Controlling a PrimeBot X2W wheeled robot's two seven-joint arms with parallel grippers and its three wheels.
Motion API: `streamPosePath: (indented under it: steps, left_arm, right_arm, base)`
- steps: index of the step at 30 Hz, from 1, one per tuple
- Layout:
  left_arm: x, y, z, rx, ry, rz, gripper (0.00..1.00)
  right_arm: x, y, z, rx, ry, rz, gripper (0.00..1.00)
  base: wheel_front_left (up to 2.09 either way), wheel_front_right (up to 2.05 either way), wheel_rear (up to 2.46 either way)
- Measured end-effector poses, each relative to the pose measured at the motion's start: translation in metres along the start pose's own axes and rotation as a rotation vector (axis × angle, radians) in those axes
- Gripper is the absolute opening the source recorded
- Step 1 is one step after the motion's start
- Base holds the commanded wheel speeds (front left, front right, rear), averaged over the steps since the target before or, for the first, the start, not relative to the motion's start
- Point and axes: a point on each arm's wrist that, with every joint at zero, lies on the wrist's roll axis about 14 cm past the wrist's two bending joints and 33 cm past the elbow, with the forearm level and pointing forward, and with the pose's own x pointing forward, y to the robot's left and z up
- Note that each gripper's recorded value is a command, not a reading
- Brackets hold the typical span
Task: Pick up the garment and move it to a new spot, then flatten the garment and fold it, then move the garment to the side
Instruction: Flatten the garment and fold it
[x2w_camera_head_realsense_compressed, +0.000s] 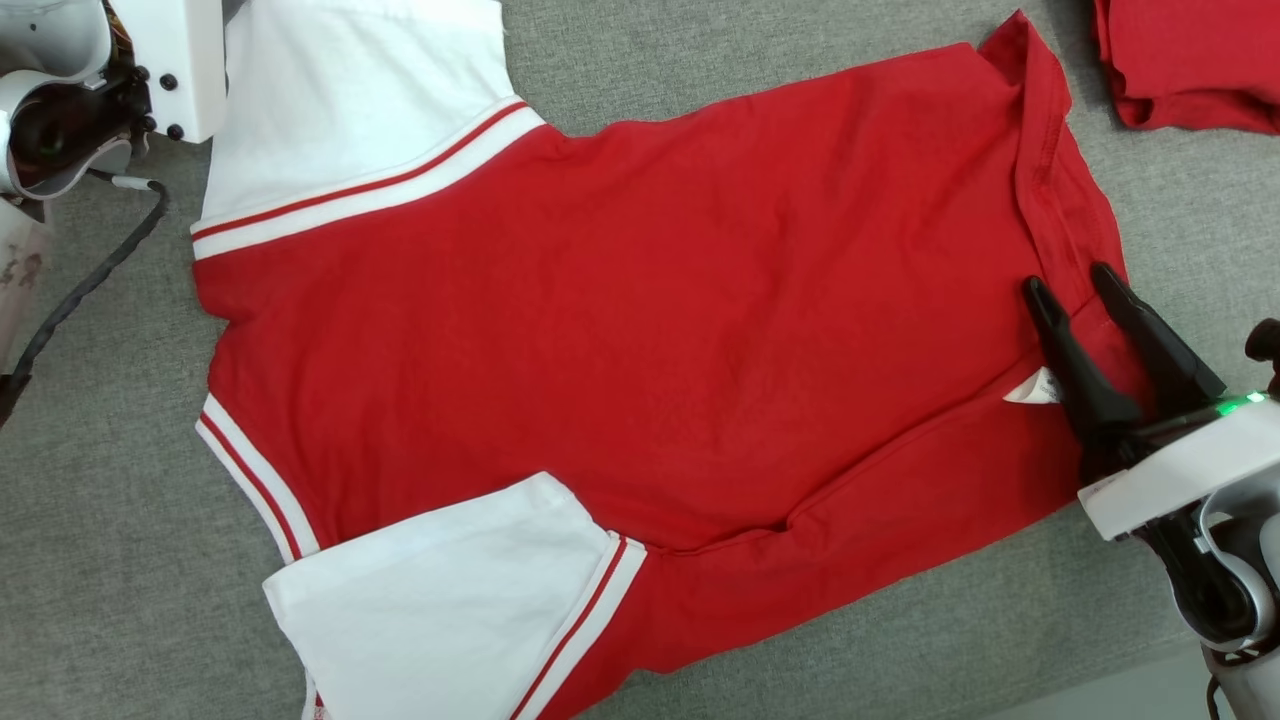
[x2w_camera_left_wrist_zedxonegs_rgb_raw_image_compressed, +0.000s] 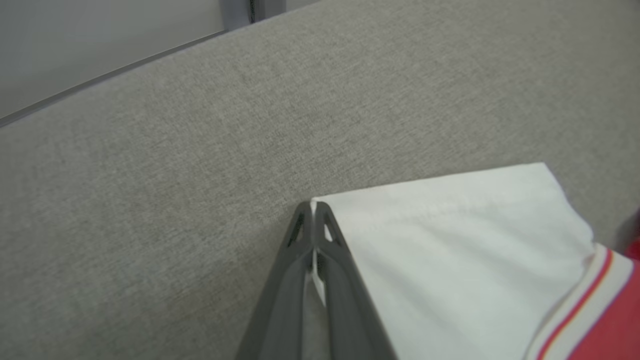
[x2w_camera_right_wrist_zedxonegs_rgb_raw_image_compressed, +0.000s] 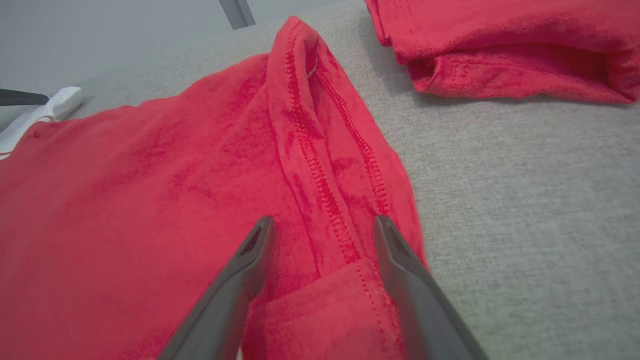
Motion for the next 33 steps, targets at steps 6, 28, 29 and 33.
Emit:
streamPosePath:
  steps: [6, 28, 29, 33]
  left_arm:
    - [-0.012, 0.002, 0.026, 0.023, -0.093, 0.011, 0.00]
    - [-0.044, -0.014, 0.043, 0.103, -0.135, 0.007, 0.00]
    - [-0.044, -0.015, 0.043, 0.106, -0.133, 0.007, 0.00]
    - [-0.047, -0.019, 0.044, 0.116, -0.133, 0.003, 0.00]
  right_arm:
    - [0.014, 0.011, 0.023, -0.036, -0.021, 0.042, 1.00]
    - [0.086, 0.022, 0.078, -0.286, 0.422, -0.102, 1.00]
    - [0.086, 0.023, 0.084, -0.275, 0.437, -0.106, 1.00]
    - [0.085, 0.022, 0.093, -0.240, 0.532, -0.131, 1.00]
  base:
    - [0.00, 0.00, 0.00]
    - [0.00, 0.00, 0.00]
    - [0.00, 0.00, 0.00]
    - [0.00, 0.00, 0.00]
